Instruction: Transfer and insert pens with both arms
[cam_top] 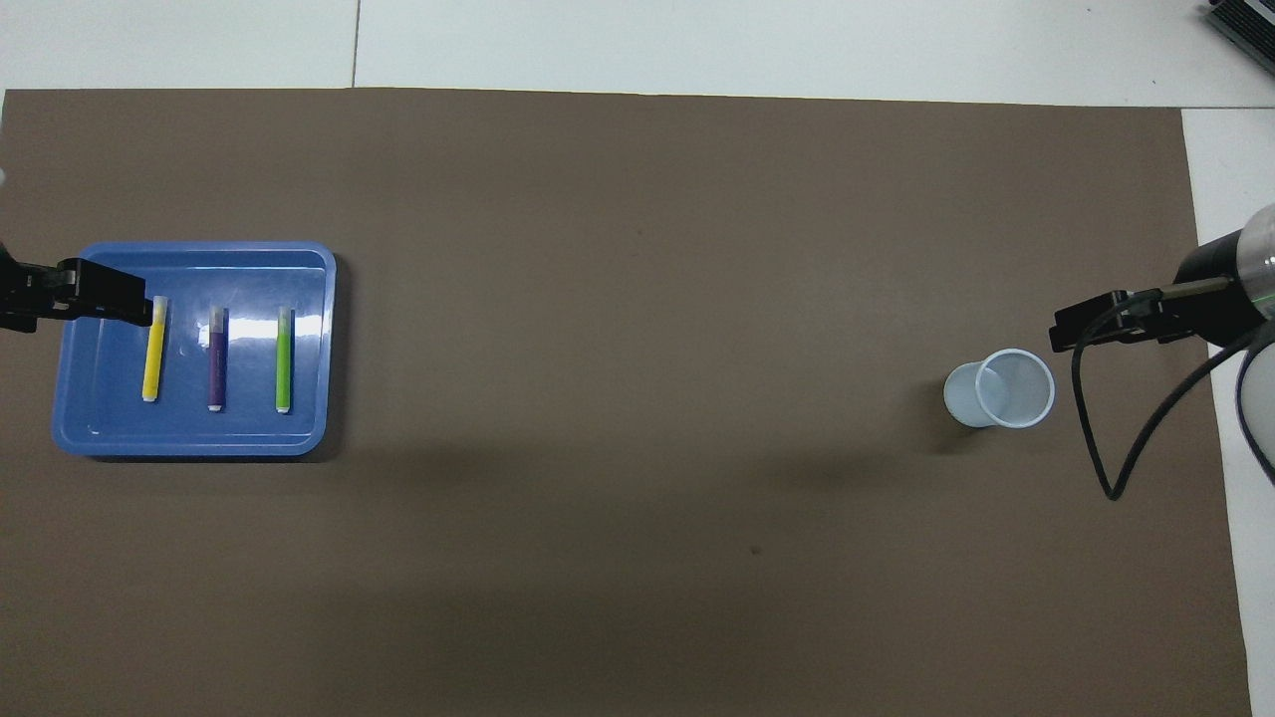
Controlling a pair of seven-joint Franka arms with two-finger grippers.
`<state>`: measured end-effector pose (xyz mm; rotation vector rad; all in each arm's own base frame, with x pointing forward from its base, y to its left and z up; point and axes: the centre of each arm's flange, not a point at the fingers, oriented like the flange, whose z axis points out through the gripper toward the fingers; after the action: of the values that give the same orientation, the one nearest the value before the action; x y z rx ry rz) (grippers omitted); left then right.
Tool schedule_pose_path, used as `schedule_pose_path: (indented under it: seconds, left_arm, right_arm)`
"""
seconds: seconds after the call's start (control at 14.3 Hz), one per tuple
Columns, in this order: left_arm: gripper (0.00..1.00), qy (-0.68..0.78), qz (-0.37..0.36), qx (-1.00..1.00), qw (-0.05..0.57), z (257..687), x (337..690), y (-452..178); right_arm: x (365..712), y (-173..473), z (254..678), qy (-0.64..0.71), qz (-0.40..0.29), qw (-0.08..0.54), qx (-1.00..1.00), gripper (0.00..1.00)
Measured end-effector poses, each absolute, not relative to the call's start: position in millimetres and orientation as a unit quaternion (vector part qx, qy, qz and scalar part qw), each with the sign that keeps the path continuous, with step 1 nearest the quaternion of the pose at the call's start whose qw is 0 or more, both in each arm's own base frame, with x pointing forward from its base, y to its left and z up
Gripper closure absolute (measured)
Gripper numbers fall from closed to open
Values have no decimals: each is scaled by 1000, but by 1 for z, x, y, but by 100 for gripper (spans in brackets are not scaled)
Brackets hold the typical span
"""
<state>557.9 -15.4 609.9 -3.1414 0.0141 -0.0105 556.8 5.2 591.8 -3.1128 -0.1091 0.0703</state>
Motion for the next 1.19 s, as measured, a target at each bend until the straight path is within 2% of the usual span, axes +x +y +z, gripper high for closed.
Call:
schedule_pose_path:
  seconds: [1.19]
  left_arm:
    - [0, 3, -14, -1000, 0, 612, 560, -13]
  right_arm:
    - [556, 27, 591, -54, 24, 13, -998, 0]
